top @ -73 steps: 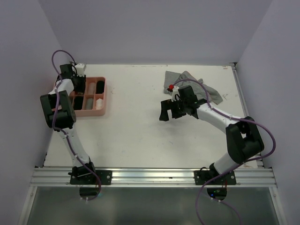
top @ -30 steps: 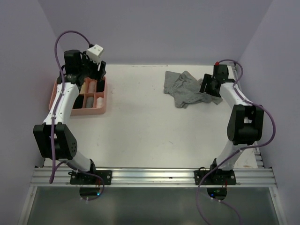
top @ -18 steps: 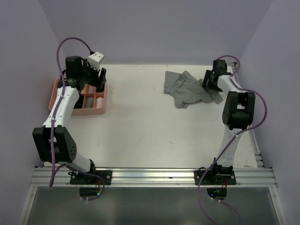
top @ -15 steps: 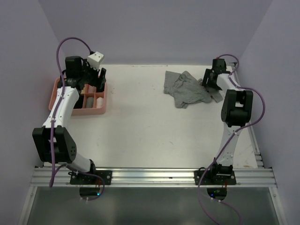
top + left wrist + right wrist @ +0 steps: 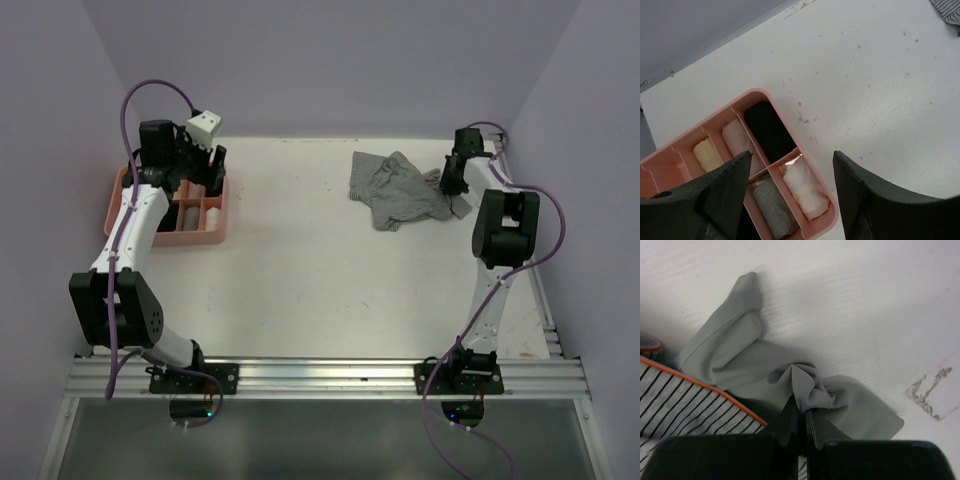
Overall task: Roll the underwear
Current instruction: Move the underwear to the center of the board
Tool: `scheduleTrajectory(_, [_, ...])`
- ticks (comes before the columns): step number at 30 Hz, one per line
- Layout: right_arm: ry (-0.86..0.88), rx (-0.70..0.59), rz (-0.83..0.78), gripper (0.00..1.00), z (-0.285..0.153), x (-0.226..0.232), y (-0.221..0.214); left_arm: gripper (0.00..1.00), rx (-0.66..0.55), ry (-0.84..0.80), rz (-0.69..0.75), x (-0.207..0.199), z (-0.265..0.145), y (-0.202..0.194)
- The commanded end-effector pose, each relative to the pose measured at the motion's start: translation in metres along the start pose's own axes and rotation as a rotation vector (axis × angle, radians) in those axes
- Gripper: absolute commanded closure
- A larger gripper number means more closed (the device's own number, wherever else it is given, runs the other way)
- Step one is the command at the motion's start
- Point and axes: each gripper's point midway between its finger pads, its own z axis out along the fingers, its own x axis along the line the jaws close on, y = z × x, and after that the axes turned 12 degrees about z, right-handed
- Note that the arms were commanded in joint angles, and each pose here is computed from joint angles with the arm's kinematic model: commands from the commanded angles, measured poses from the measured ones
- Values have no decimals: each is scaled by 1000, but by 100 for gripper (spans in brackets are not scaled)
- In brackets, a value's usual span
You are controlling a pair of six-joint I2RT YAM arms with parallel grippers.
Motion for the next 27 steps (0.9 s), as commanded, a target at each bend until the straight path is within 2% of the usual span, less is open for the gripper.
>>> scheduleTrajectory(1, [130, -106, 36, 100, -72, 20, 40, 30, -66, 19, 3, 5, -9, 20])
scheduleTrajectory(2, [181, -157, 40, 100, -100, 29, 55, 30, -74, 19, 4, 4, -10, 21])
scheduleTrajectory(5, [293, -210, 54, 100, -142, 45, 70, 30, -91, 25, 11, 3, -11, 22])
scheduleTrajectory(6, [346, -245, 53, 100, -169, 52, 78, 30, -100, 30, 12, 4, -11, 22])
scheduleTrajectory(12, [543, -271, -37, 100, -254, 94, 66, 30, -125, 19, 8, 1, -14, 23])
scheduleTrajectory(16, [699, -196, -158, 100, -300, 140, 15, 30, -147, -5, 7, -4, -21, 23])
scheduleTrajectory(19, [783, -91, -261, 100, -324, 165, -42, 31, -165, -36, 23, -12, -26, 18])
scheduleTrajectory(23, [803, 57, -303, 100, -323, 161, -109, 31, -142, -136, 90, -42, -30, -6])
scheduleTrajectory(25, [810, 176, -316, 100, -307, 151, -154, 31, -152, -196, 128, -58, -36, -12])
scheduleTrajectory(26, [812, 220, -325, 94, -302, 147, -171, 31, -131, -235, 151, -69, -36, -27])
scheduleTrajectory(27, [782, 308, -343, 81, -288, 135, -205, 31, -136, -266, 162, -78, -37, -31])
